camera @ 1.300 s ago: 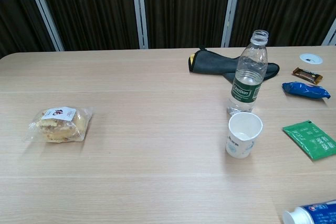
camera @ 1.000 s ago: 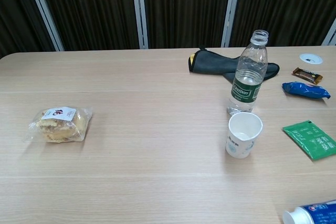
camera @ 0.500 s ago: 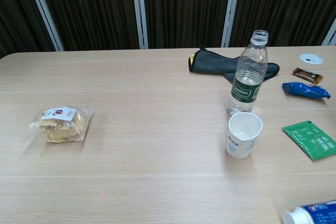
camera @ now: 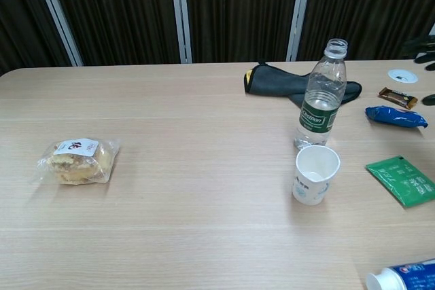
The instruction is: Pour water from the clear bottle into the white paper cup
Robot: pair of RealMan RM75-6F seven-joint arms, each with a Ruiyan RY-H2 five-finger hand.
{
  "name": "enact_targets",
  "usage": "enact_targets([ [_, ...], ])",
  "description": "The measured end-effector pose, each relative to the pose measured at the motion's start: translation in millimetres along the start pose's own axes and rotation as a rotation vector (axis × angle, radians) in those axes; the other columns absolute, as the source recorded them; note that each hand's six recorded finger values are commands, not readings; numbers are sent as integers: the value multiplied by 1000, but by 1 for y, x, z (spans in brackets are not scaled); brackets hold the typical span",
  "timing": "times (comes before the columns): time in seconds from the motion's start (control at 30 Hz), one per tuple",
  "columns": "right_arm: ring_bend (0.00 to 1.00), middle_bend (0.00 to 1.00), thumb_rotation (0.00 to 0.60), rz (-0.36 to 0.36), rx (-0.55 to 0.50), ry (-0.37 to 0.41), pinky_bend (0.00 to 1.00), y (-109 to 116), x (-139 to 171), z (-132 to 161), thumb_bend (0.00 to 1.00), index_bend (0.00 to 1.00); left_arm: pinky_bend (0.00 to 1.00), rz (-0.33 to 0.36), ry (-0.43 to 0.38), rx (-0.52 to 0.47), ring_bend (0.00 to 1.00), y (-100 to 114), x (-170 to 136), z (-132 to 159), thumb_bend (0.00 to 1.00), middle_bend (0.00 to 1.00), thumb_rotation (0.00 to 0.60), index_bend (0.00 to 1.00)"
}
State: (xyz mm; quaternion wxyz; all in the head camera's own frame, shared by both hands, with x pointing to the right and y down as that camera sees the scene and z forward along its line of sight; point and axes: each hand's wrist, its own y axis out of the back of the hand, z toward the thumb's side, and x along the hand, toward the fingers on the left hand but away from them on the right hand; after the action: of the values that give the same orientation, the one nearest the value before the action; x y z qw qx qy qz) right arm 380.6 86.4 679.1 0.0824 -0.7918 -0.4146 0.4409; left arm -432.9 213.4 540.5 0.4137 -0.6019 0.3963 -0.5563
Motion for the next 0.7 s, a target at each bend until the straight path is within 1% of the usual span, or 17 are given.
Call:
enact_targets([
  [0.03, 0, 0, 600, 15, 2, 5, 0, -4, -5, 2, 0, 0, 0, -1, 3, 1, 0, 0, 1, 0, 0, 0, 600, 0],
  [0.07, 0, 0, 600, 42, 5, 12, 0, -13, -13, 5, 0, 0, 0, -1, 4, 2, 0, -1, 1, -1, 0, 0, 600, 0],
  [0.17, 0, 0, 600, 85, 5, 16, 0, -29, -23, 8, 0, 0, 0, -1, 12, 9, 0, -1, 3, -2, 0, 0, 600, 0],
  [0.27, 0, 0, 600, 110, -4, 17, 0, -43, -30, 11, 0, 0, 0, 2, 19, 30, 0, -2, 4, -4, 0, 0, 600, 0],
  [0.37, 0, 0, 600, 126, -5, 16, 0, -53, -37, 12, 0, 0, 0, 0, 26, 31, 0, -4, 5, -5, 0, 0, 600, 0],
  [0.53, 0, 0, 600, 129, -15, 18, 0, -69, -51, 17, 0, 17, 0, 3, 43, 37, 0, -5, 8, -10, 0, 0, 600, 0],
  [0.7, 0, 0, 600, 103, -46, 8, 0, -81, -66, 20, 0, 15, 0, 11, 55, 36, 0, -4, 9, -13, 0, 0, 600, 0],
])
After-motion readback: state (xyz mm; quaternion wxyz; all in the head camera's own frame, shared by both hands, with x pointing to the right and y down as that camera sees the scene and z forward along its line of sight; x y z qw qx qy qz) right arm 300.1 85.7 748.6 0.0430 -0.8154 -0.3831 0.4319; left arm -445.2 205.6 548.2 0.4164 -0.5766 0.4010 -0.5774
